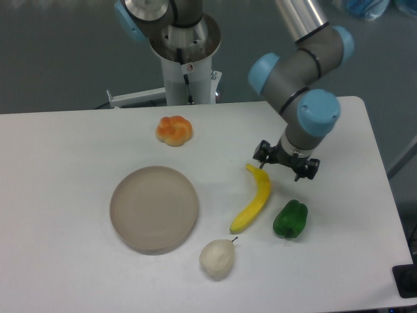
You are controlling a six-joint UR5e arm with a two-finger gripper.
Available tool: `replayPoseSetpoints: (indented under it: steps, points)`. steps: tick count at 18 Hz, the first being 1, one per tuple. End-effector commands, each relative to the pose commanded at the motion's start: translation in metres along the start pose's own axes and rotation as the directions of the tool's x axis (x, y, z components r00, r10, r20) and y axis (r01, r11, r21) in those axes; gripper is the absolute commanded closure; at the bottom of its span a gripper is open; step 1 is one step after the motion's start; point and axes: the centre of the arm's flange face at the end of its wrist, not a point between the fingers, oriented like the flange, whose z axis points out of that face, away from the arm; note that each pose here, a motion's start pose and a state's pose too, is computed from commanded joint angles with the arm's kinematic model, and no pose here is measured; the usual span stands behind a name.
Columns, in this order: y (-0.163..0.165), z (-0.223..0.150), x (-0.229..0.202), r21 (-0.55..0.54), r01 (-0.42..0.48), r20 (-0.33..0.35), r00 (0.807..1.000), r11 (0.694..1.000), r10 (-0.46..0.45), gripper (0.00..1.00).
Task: Pick up the banana from the table
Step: 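Move the gripper over the yellow banana's stem end, then lower the gripper and close it on the banana's stem end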
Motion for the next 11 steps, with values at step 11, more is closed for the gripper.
replayPoseSetpoints:
  steps: [11]
  points:
    - [-0.021, 0.032, 0.005, -0.007, 0.006, 0.008, 1.000, 1.000, -0.006, 0.38]
